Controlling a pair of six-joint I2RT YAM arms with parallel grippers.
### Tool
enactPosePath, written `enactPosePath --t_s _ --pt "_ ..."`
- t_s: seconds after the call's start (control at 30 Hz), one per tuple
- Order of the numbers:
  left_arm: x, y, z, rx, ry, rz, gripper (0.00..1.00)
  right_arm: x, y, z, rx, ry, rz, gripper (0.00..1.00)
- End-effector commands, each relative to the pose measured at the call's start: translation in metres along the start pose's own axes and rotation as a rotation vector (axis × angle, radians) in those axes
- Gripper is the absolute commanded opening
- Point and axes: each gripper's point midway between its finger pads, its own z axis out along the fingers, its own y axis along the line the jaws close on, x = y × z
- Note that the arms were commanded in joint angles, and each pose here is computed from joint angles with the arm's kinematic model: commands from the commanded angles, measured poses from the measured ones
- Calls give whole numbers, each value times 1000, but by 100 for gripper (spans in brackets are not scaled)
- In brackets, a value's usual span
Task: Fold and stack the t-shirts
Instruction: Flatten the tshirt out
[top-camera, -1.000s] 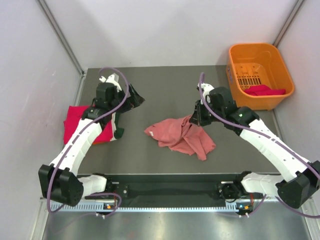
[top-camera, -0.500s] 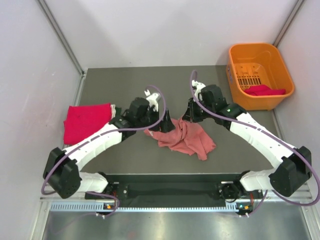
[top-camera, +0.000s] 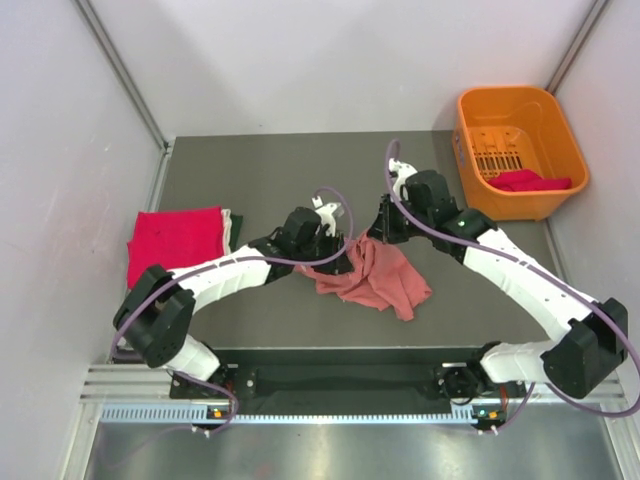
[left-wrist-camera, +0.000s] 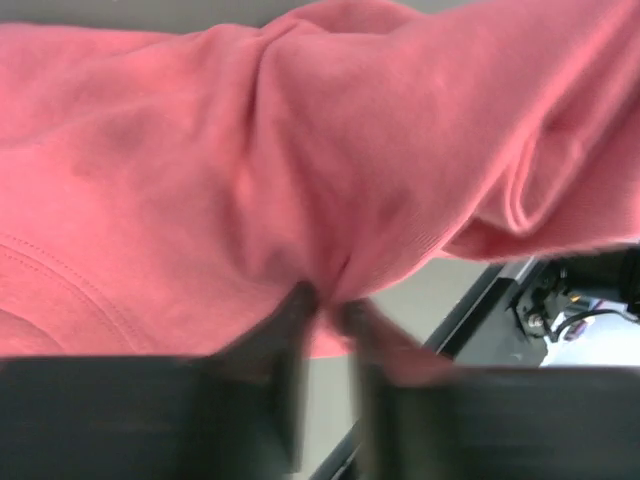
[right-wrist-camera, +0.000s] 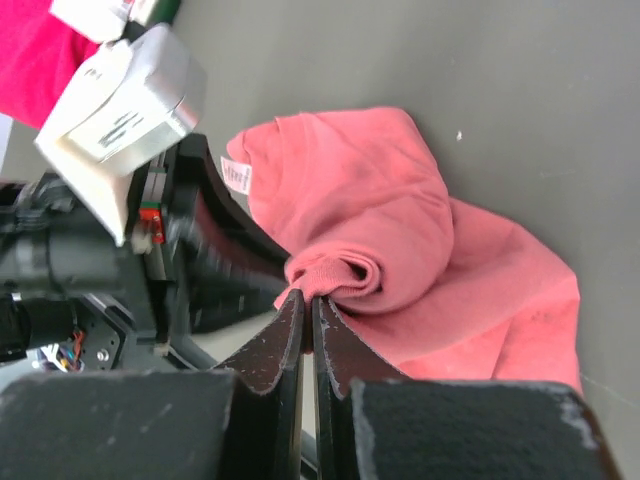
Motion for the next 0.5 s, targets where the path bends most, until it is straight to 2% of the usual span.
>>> enactPosePath --t_s 0.0,0.03,0.1,0.27,0.33,0.4,0.43,0.47 --pt "-20 -7 6 28 -51 32 19 -14 5 -13 -8 -77 -8 0" --pt "-27 -5 6 12 -51 28 0 -12 3 -14 1 -75 -9 0" --pt "-34 -1 3 3 -42 11 0 -6 -5 -15 33 -74 -12 0" --pt "-97 5 -33 133 -105 -100 0 11 -34 -14 127 -48 -9 0" --pt "-134 30 -51 128 -178 -198 0 18 -40 -12 141 -31 -21 0" --pt "-157 54 -53 122 -197 -289 0 26 -36 -7 115 -2 -29 0" --pt "-187 65 -64 106 -248 -294 0 32 -32 -3 100 18 -34 0" --pt "-200 81 -61 46 -270 -311 0 35 -26 1 78 30 -42 0"
